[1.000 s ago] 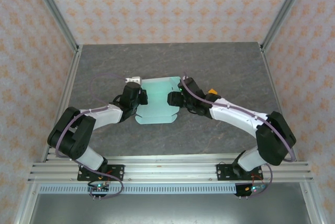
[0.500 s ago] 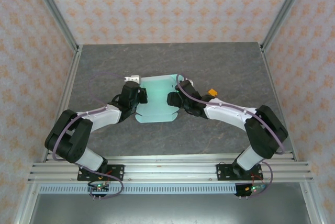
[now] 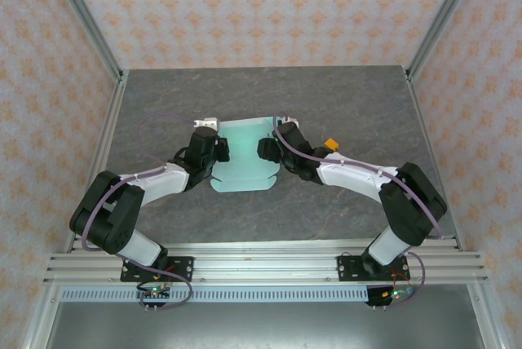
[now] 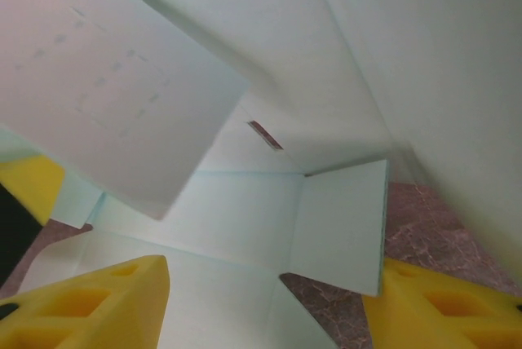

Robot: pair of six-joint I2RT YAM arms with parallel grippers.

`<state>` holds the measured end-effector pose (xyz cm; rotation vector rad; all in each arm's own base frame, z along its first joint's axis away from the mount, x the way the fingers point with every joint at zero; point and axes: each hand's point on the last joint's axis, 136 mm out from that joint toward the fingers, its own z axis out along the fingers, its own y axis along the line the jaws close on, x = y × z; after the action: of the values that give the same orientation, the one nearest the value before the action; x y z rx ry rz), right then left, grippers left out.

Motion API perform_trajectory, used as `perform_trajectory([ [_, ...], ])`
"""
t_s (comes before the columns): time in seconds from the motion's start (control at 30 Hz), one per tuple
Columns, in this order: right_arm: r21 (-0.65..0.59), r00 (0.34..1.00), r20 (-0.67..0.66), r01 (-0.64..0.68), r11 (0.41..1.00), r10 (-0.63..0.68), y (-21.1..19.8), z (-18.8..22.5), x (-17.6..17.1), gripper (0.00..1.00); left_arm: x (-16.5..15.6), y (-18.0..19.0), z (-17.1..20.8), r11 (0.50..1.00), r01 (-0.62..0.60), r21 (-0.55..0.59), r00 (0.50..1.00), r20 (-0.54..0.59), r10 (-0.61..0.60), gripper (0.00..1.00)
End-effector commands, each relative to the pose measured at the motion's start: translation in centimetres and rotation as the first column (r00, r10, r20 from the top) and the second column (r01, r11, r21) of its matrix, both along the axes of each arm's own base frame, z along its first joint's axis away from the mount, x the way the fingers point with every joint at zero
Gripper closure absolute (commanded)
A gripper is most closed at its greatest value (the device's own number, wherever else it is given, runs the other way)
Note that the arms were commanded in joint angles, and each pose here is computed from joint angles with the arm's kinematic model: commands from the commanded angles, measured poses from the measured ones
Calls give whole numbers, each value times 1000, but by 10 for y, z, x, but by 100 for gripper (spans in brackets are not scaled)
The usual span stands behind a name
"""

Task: Fold the paper box

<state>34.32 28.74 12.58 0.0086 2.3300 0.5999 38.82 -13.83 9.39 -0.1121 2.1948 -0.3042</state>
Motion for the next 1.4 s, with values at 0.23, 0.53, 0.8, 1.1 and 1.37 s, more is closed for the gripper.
perform_trajectory([
  [0.23,102,990,60,-130,986,124,32,18,0,48,3,-9,11,999,31,-25,999,22,-30,100],
  [0.53,124,980,27,-198,972,197,48,8,-6,57,3,-10,12,999,37,-22,999,24,-36,100],
  [0.8,-51,975,60,-210,976,213,22,19,-11,53,3,-4,10,1000,13,2,1000,21,-13,100],
  [1.1,-211,948,73,-289,934,310,-14,47,-33,46,6,2,13,1000,-1,-4,1000,23,1,100],
  [1.37,-177,951,124,-261,949,285,-68,87,-17,44,8,5,16,1000,5,-24,1000,20,-5,100],
])
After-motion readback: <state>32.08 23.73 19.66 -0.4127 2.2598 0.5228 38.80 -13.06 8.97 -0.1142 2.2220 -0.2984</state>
